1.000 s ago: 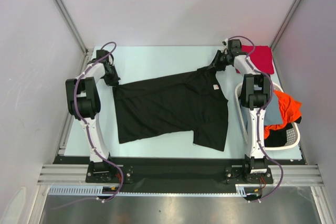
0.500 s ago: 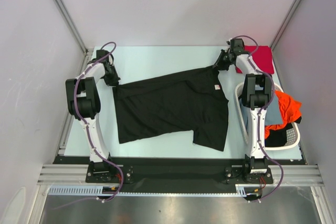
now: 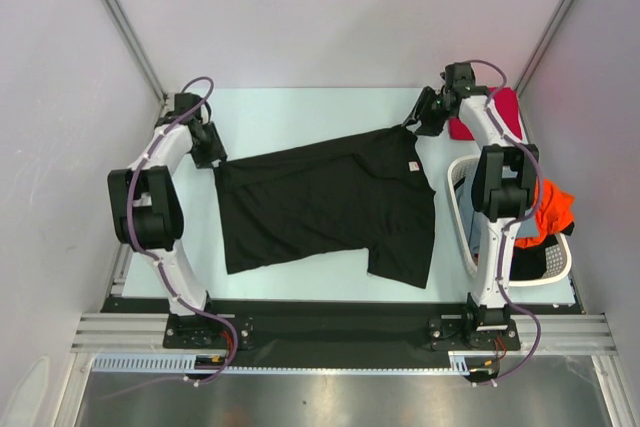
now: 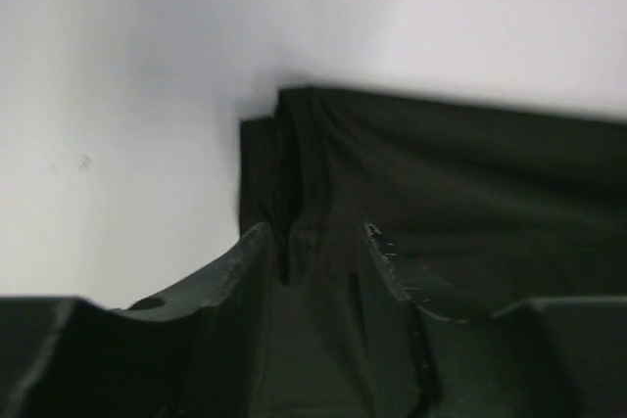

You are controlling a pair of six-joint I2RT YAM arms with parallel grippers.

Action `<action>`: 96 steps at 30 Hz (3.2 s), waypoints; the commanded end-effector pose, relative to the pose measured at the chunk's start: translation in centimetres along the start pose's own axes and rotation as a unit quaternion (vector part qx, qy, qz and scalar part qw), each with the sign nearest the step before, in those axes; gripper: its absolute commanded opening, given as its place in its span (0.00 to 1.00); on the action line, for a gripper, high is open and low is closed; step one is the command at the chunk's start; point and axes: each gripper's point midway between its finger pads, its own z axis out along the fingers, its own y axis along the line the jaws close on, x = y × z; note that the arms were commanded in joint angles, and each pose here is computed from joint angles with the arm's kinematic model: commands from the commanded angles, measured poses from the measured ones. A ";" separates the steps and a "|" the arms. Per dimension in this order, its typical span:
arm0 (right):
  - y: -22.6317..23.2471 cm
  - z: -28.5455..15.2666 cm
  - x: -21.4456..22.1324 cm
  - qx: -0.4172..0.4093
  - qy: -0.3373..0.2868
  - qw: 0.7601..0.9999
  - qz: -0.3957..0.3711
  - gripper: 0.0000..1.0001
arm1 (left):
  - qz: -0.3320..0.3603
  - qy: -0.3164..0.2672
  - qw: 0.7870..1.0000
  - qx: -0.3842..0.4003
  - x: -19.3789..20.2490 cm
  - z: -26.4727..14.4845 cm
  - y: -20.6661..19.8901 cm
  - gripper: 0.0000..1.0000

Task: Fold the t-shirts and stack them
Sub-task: Fold the tshirt

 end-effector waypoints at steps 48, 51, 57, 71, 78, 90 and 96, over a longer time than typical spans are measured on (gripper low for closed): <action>-2.1 -0.7 12.3 0.020 0.096 0.982 0.162 0.43 | 0.031 0.083 0.995 0.055 5.7 0.0 -3.2 0.40; -2.5 -0.8 12.9 0.032 0.107 0.982 0.153 0.42 | 0.034 0.085 0.995 0.050 5.7 0.0 -3.0 0.40; -3.2 -1.2 13.7 0.039 0.105 0.983 0.145 0.43 | 0.045 0.066 0.996 0.034 5.0 -0.8 -2.4 0.45; -2.2 -0.8 13.4 0.029 0.116 0.983 0.137 0.43 | 0.045 0.031 0.998 -0.017 4.9 0.4 -0.4 0.47; -2.2 -0.5 13.4 0.029 0.119 0.983 0.137 0.42 | 0.044 0.042 0.998 -0.023 4.9 1.5 -0.3 0.43; -2.5 -0.3 13.4 0.033 0.118 0.982 0.145 0.43 | 0.045 0.058 0.997 -0.027 5.3 2.3 -0.1 0.22; -2.3 -0.4 13.3 0.030 0.114 0.982 0.147 0.46 | 0.048 0.074 0.995 -0.037 5.7 3.3 0.1 0.29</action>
